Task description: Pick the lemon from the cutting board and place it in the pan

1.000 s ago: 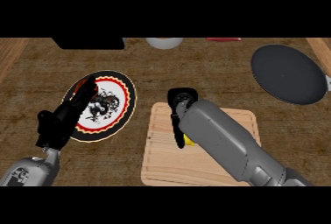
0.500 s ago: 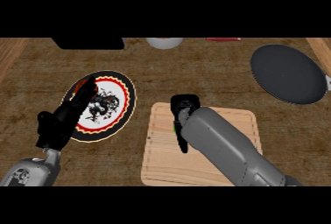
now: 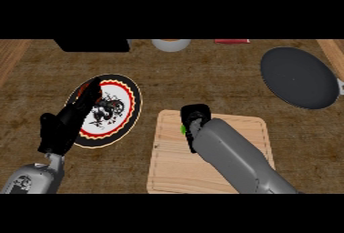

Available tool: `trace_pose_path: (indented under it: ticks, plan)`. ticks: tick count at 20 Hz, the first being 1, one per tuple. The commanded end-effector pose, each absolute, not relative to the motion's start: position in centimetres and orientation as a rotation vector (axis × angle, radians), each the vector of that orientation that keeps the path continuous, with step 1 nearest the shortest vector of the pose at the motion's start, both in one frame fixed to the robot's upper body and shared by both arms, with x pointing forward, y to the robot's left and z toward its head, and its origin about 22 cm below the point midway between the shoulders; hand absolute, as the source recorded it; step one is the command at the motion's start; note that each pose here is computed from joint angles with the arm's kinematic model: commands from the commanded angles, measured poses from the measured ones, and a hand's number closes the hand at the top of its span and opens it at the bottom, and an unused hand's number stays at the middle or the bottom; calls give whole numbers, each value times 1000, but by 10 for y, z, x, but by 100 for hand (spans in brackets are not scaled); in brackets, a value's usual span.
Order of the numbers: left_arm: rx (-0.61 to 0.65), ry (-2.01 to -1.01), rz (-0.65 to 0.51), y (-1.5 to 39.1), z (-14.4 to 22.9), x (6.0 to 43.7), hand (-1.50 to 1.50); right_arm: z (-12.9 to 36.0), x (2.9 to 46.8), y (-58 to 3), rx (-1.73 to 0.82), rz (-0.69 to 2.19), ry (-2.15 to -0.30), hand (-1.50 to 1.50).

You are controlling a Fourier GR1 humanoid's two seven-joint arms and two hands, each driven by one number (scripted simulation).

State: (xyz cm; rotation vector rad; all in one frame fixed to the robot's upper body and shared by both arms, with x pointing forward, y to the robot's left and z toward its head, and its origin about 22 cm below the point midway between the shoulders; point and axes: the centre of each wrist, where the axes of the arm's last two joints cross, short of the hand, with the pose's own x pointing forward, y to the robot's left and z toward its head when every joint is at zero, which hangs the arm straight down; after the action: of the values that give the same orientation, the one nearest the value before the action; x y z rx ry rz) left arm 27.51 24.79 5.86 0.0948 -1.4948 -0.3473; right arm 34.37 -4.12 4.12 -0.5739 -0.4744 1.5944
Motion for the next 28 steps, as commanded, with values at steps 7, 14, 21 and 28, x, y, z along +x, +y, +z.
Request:
trace_pose_path:
  ticks: [7,14,21,28]
  plan:
    - [84,-1504,-335,250,35,278,0,23,333,-42,-514,1653,-403,150]
    - [102,-1505,-347,253,62,278,0,61,334,-29,-642,1621,-598,150]
    - [131,-1479,-308,264,51,272,0,116,311,-61,-815,1238,-1134,150]
    - [144,-1480,-311,268,43,259,0,166,271,-116,-1082,938,-1524,150]
